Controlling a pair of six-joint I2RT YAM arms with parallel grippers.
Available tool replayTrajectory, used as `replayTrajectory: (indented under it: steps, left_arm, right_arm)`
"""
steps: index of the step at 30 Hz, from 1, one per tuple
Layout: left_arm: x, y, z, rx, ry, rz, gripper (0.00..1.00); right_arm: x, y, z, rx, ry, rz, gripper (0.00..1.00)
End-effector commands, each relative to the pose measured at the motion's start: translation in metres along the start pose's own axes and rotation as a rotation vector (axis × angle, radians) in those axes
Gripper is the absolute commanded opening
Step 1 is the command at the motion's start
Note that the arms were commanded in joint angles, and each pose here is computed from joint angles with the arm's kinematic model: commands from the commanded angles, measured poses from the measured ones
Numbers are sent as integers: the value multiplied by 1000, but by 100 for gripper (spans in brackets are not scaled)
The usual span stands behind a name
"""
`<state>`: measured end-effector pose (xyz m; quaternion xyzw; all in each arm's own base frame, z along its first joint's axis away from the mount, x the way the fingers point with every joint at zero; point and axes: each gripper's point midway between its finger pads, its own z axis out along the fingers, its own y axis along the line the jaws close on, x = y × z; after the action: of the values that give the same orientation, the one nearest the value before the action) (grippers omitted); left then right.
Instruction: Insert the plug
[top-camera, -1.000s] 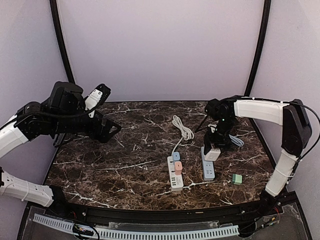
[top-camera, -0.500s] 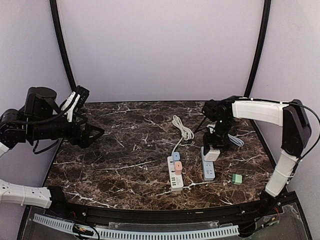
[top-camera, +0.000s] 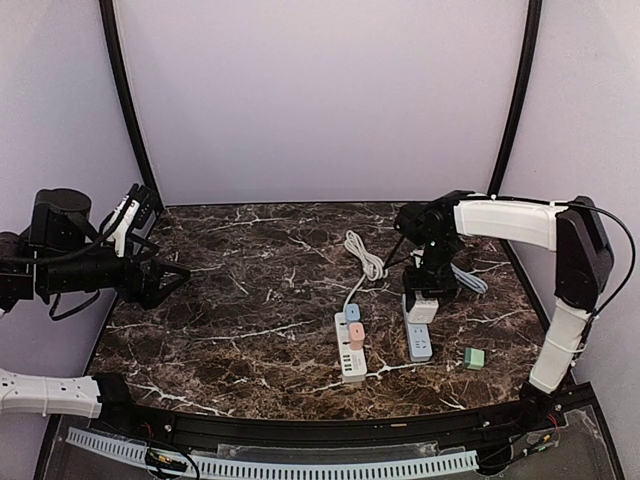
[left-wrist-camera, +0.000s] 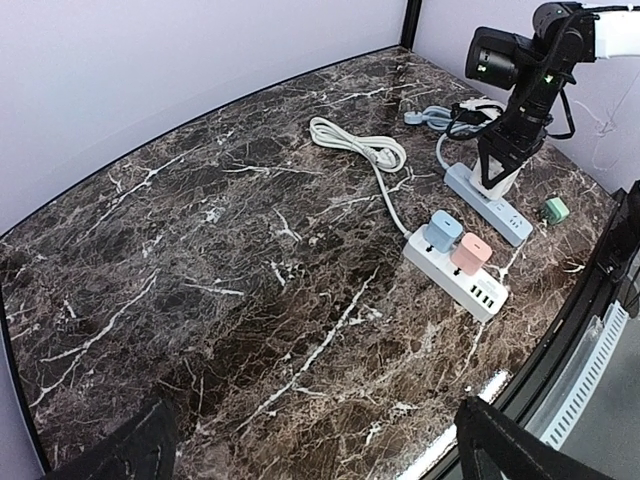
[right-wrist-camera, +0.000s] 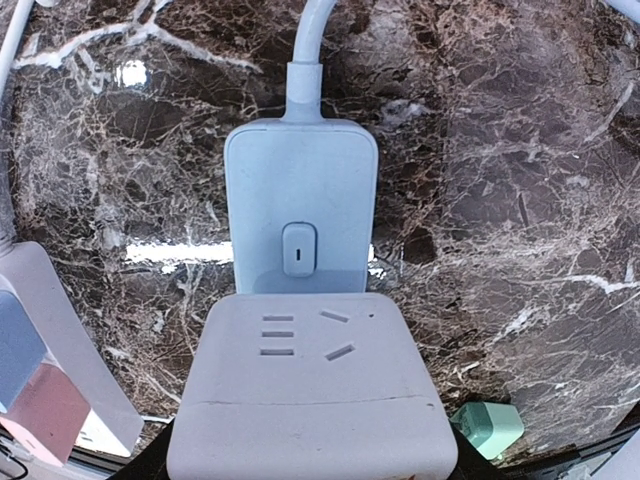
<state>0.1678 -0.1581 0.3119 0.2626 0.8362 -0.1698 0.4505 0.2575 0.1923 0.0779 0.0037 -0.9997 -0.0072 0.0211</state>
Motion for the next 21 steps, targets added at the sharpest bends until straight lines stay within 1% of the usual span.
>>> replayTrajectory:
  steps: [1,5,10,16,21]
  left_arm:
    - [5,8,7,-55,43,-8,99]
    - [3,8,19,-75,53,-11,99]
    - [-4,7,43,-114,62,-5,99]
    - [-22,4,59,-126,34,-38,99]
    - [-26,-1,75,-121,36,-8,99]
  right_arm:
    - [18,-13,11,95,95,1,0]
    - [22,-11,8,77,105,10,0]
    - [22,-12,12,74,94,9,0]
    - [17,-9,10,73,84,-8,0]
    - [15,-8,13,84,95,-20,0]
